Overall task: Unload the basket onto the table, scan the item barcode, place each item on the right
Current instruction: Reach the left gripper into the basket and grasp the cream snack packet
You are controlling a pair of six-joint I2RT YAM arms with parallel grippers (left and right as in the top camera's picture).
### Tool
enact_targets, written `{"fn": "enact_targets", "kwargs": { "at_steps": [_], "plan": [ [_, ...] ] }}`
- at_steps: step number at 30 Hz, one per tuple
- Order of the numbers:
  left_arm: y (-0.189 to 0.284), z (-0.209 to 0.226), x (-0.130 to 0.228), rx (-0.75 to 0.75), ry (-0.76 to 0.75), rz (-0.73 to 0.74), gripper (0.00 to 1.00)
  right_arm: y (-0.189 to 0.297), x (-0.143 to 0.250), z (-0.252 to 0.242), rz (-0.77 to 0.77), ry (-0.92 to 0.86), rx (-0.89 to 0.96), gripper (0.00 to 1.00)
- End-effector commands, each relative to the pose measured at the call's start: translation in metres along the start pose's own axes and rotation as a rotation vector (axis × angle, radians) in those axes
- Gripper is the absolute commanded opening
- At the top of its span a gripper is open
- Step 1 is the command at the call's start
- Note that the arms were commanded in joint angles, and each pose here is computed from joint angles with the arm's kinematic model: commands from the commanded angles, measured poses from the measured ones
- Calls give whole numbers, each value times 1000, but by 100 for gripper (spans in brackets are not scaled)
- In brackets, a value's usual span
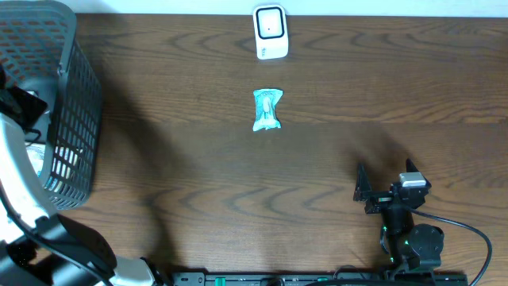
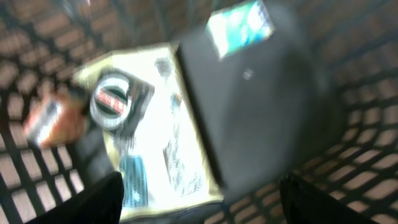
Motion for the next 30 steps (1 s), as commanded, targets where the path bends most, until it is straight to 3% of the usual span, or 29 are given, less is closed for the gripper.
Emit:
{"fn": "enact_targets", "kwargs": {
  "at_steps": [1, 9, 30],
  "plan": [
    [-21, 2, 13, -46, 85, 93, 79, 0, 1, 0, 0, -14, 0, 99],
    [-67, 10, 34, -192, 65, 237, 80, 0, 1, 0, 0, -14, 0, 99],
    [-140, 43, 67, -297, 151, 467, 80, 0, 1, 0, 0, -14, 0, 99]
  ]
}}
Point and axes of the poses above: each gripper's point midway between its finger pads, its own y axis back along the fingers, its own z axis along the line the jaws close on, x = y × z, the point moved 6 cm from there along y, back along the fingers, and after that the axes turned 13 degrees about -y, right-handed, at the moved point
